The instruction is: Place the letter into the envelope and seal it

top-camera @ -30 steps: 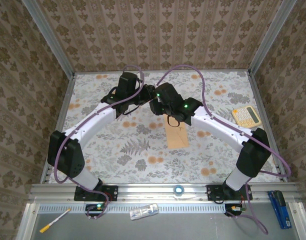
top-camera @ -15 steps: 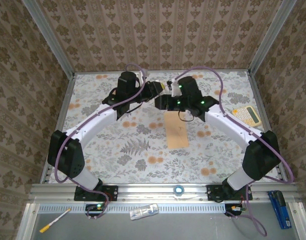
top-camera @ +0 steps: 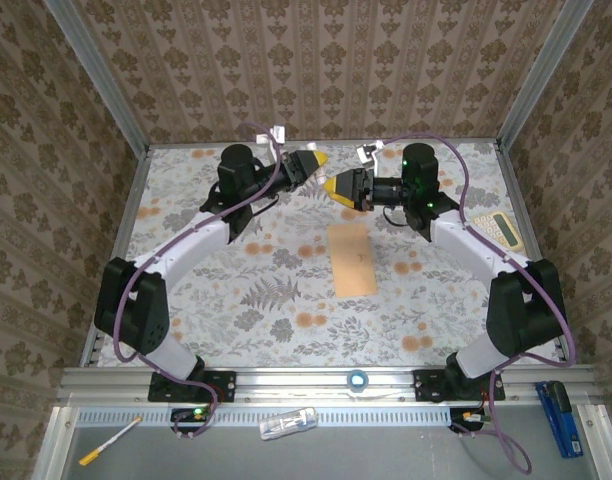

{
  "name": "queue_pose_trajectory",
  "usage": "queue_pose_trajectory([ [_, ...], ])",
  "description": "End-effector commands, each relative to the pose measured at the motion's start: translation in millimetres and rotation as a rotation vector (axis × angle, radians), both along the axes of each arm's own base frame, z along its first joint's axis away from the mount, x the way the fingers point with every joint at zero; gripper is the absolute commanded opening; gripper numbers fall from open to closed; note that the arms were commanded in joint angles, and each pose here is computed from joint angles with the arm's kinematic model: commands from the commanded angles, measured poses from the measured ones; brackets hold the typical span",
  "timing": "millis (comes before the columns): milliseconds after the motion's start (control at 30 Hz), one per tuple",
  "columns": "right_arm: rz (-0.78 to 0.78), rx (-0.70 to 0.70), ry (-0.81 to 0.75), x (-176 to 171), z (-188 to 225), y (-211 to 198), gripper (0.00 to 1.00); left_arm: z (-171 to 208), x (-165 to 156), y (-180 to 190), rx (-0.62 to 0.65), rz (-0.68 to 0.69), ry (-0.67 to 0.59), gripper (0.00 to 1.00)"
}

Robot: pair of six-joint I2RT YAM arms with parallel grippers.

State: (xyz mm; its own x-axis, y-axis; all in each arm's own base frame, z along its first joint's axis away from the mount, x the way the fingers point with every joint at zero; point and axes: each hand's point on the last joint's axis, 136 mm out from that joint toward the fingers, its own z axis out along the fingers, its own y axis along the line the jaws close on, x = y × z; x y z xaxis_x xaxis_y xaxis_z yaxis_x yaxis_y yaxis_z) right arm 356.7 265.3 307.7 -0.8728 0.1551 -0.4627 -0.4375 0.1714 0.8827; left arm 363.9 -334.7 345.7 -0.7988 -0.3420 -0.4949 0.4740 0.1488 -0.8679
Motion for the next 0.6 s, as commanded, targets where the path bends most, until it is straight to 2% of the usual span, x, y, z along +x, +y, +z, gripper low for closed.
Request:
queue_pose_trajectory([
  [0, 0.065, 0.055, -0.049, -13.5, 19.6, -2.4, 0.69, 25.8, -9.9, -3.5, -0.110, -0.079, -0.088, 0.00],
  [200, 0.070, 0.075, -0.056, -12.3, 21.2, -2.4, 0.67, 20.3, -12.1, -4.1, -0.107, -0.090, -0.093, 0.00],
  [500, 0.001, 0.087, -0.068, 2.7, 28.2, -10.2, 0.43, 20.5, -11.8, -2.4, -0.136, -0.085, -0.084, 0.00],
  [567, -0.005, 0.088, -0.064, 5.5, 28.5, -10.2, 0.40, 20.0, -11.6, -2.5, -0.136, -0.085, -0.082, 0.00],
])
